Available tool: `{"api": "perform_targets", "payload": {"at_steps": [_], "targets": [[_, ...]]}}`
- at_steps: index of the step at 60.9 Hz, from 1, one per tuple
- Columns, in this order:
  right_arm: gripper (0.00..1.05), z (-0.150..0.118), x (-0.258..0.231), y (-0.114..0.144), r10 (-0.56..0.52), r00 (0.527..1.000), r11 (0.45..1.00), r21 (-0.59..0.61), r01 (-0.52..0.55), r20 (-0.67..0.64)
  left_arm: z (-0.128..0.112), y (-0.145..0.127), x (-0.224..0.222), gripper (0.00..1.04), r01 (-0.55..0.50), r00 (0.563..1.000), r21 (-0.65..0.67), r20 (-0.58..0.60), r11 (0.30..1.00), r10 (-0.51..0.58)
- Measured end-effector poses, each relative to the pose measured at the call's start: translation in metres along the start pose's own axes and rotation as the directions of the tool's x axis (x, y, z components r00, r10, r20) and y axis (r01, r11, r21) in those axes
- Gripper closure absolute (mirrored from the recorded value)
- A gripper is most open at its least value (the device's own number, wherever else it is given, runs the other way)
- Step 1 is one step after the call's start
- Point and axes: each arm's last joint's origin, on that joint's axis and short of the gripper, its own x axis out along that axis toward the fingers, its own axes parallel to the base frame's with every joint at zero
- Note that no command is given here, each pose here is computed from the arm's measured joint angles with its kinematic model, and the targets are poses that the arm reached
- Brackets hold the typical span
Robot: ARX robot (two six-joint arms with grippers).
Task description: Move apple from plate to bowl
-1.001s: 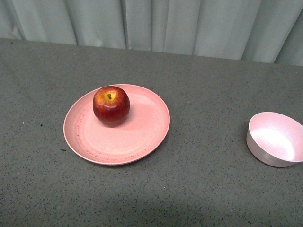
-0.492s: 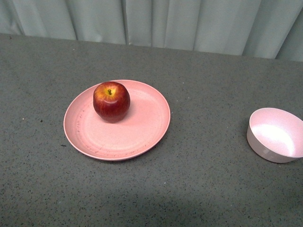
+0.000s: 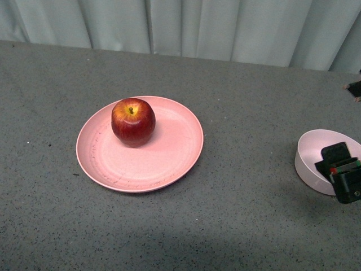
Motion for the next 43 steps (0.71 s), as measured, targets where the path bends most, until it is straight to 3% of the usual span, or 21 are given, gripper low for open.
{"api": "perform_targets", "payload": {"at_steps": [21, 43], "targets": [[0.1, 0.011, 0.04, -0.002, 0.045, 0.99, 0.998, -0.035, -0.05, -0.136, 0.0, 0.0, 0.0, 0.07, 0.0, 1.0, 0.0, 0.0, 1.0, 0.0], [0.67, 0.008, 0.053, 0.003, 0.067, 0.978, 0.996, -0.044, -0.077, -0.2, 0.0, 0.0, 0.0, 0.07, 0.0, 1.0, 0.0, 0.0, 1.0, 0.0]]}}
